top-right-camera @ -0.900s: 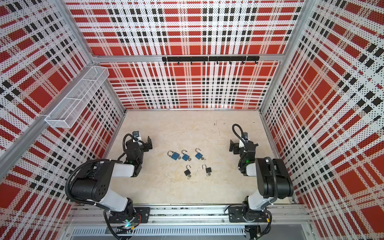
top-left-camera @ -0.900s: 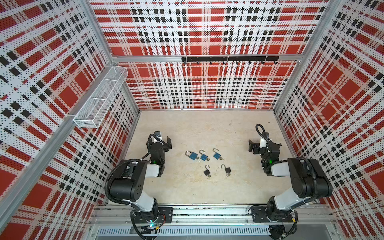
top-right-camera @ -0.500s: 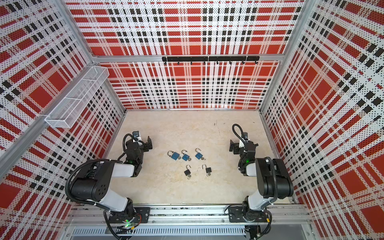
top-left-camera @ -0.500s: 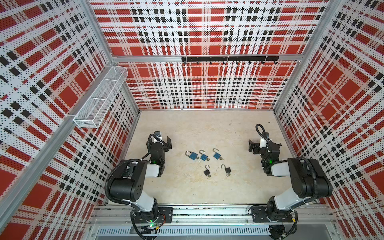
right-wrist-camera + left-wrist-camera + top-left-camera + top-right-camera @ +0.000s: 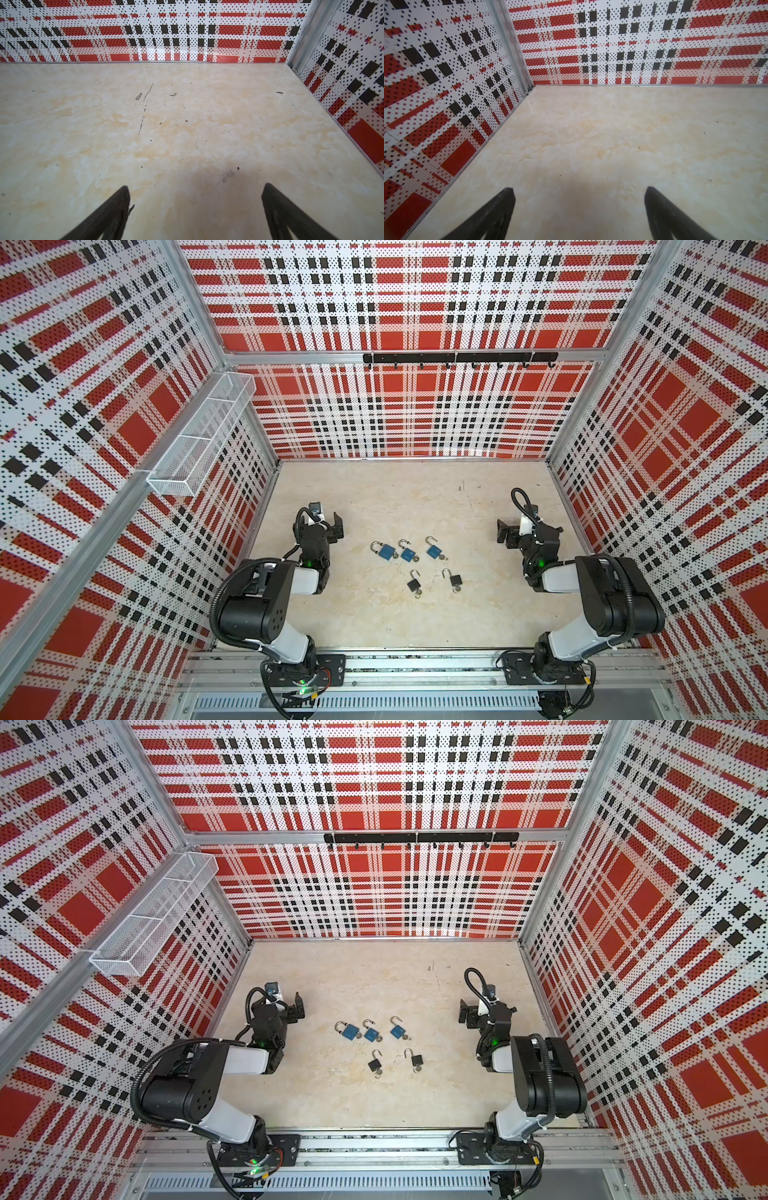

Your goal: Lock with the key

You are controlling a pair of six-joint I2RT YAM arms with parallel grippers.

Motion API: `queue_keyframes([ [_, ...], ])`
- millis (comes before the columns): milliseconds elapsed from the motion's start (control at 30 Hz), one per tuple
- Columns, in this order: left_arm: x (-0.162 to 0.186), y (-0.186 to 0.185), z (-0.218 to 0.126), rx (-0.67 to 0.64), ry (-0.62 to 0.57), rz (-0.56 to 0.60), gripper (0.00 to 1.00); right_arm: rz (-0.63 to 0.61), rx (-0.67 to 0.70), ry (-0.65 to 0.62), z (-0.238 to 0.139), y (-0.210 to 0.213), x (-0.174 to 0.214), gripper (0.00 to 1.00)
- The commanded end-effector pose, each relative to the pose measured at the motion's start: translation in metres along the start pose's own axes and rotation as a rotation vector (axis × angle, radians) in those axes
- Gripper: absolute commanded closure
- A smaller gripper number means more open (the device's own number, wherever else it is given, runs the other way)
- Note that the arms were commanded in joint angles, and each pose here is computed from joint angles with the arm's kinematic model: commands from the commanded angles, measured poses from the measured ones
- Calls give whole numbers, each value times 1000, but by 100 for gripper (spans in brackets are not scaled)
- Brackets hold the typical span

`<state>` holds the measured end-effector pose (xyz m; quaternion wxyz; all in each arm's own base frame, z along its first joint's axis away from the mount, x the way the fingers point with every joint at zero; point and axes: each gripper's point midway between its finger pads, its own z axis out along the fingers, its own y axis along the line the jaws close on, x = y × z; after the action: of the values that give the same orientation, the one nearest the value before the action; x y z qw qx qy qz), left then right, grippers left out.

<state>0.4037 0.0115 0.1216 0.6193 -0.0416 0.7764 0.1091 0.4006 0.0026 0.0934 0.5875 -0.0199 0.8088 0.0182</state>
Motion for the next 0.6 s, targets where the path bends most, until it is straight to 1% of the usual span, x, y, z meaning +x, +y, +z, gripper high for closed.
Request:
queue_keyframes([
  [0,1,1,-1,-7,-8,-21,0,-36,13,-48,4,2,-16,0],
  [133,0,1,-1,-7,-8,-21,1,-40,19,-50,4,2,-17,0],
  [200,0,1,-2,-8,-10,-23,9,-39,19,-58,3,2,-18,0],
  [233,0,2,-2,-18,-14,-23,11,-31,35,-53,2,-1,-20,6],
  [267,-5,6,-6,-63,-23,-18,11,-22,65,-48,1,-5,-23,9],
  [300,-3,1,-9,-45,-14,6,14,-21,90,-39,-2,-8,-29,9],
  [367,-8,0,-18,-47,-60,10,16,-12,112,12,-7,-10,-42,12],
  [433,-12,-1,-25,-45,-112,10,17,4,93,42,-14,-1,-60,15],
  [567,-13,-1,-19,-50,-84,14,18,-32,42,31,-29,31,-89,15],
])
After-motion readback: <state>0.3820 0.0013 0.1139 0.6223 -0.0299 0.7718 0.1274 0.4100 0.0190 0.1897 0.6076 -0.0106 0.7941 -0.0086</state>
